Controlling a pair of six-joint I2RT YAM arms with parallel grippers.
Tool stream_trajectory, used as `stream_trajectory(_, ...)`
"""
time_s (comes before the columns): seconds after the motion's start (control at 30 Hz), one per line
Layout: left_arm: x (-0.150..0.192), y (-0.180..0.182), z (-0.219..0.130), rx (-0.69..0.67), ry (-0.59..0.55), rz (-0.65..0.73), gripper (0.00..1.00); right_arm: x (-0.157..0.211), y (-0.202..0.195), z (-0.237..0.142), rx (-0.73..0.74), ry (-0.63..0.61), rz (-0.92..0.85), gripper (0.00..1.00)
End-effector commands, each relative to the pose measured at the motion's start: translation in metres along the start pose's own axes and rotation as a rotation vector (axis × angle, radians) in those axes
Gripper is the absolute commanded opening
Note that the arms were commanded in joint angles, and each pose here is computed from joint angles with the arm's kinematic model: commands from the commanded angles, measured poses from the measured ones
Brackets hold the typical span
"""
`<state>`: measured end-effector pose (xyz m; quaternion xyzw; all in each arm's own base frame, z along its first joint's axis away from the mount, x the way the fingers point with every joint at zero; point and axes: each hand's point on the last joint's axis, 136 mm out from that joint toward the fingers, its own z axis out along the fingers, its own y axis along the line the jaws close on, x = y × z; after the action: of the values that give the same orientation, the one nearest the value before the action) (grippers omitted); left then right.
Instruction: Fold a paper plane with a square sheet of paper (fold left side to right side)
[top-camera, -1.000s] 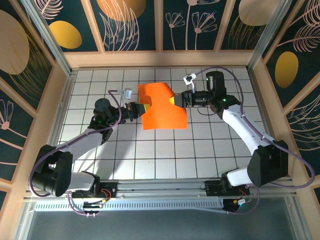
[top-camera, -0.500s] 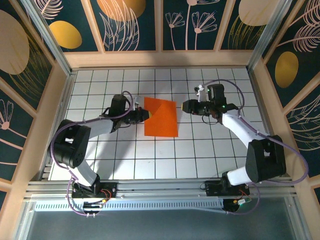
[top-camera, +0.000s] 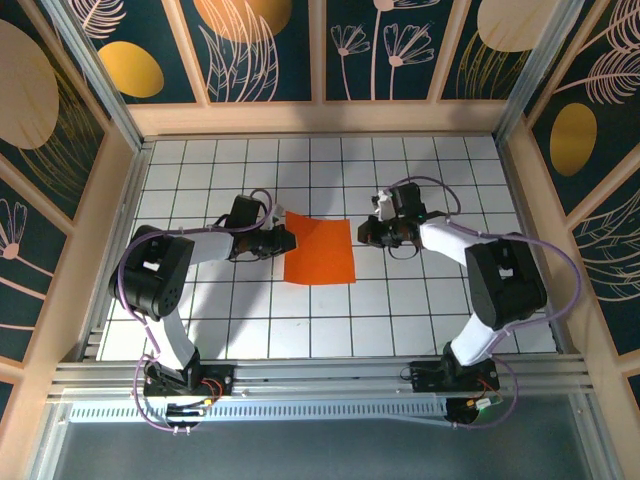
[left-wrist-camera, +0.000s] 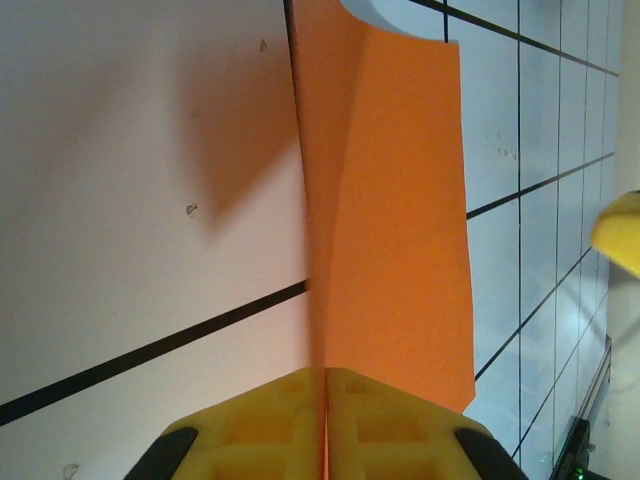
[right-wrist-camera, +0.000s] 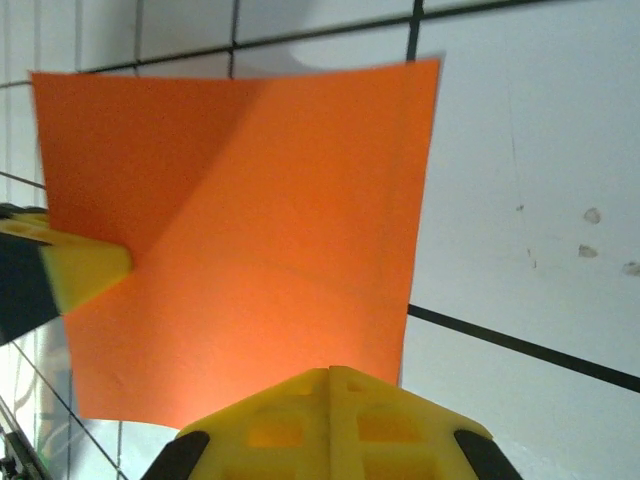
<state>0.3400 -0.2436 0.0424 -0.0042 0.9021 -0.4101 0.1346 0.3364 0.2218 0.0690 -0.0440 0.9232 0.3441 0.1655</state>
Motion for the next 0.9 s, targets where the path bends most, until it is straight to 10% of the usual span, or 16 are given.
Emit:
stream_trajectory(0.0,0.0,0.002,0.004,-0.014,0.018,0.011,0.1,-0.006,0.004,0.011,0.002,-0.004,-0.01,0.0)
stream_trajectory(0.87,-0.007,-0.044,-0.004,0.111,0.033,0.018,0.53,0.03,-0.038,0.048,0.121,0.104,0.036,0.0)
